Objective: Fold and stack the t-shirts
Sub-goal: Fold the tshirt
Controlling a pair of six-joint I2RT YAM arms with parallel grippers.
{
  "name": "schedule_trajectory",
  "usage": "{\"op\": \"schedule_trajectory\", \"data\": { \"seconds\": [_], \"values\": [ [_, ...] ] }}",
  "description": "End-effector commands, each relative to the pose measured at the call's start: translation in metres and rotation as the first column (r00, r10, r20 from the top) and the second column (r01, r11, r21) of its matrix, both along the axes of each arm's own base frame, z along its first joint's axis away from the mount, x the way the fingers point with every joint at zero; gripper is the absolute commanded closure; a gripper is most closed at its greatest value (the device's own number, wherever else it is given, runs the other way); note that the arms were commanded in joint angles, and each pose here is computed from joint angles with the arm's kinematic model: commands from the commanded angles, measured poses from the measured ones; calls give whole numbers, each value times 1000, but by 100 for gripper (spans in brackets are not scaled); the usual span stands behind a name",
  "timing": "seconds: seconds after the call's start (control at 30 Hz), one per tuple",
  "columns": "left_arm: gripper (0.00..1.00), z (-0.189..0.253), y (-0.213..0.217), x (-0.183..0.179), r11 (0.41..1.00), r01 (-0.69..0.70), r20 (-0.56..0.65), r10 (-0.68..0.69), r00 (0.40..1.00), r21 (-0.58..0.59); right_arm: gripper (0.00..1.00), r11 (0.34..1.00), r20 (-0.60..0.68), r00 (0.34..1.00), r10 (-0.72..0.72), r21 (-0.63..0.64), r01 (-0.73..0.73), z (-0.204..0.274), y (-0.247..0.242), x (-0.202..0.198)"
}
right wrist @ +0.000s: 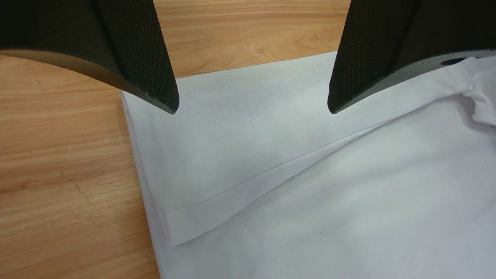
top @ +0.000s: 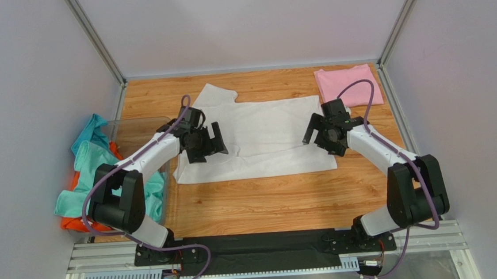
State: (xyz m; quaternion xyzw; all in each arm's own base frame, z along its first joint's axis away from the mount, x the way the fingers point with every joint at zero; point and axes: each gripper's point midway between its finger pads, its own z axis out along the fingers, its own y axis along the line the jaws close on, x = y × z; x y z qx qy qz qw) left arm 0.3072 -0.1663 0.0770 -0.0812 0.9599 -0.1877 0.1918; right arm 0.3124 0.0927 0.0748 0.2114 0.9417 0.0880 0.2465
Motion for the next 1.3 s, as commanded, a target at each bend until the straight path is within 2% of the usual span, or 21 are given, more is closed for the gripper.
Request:
{"op": "schedule_trajectory", "data": {
  "seconds": [0.0,0.23,0.47,0.77,0.97,1.1,1.27],
  "values": [
    [2,-5,-19,0,995,31,-19,-32,999,-92,0,991,21,992,124,41,-125,-7,23,11],
    [2,-31,-25,-19,993,63,-103,-73,992,-95,0,990,-62,988,142,17,-141,-37,19,1],
    [2,-49,-18,-47,996,49,-178,-62,982,-75,0,992,-170,978,121,-3,-123,-67,9,-29],
    [2,-57,-16,-107,997,39,-231,-54,972,-72,0,999,-234,972,33,7,-32,-70,-9,-101],
    [2,-52,-20,-167,997,32,-261,-51,964,-76,0,995,-242,970,-19,93,43,-59,-7,-146],
    [2,-42,-7,-189,1000,12,-225,-13,974,-6,0,982,-184,983,-14,182,48,-42,6,-155],
    [1,-7,-7,-173,1000,11,-88,-13,996,-26,0,985,-54,999,2,170,8,-1,4,-141]
  ]
}}
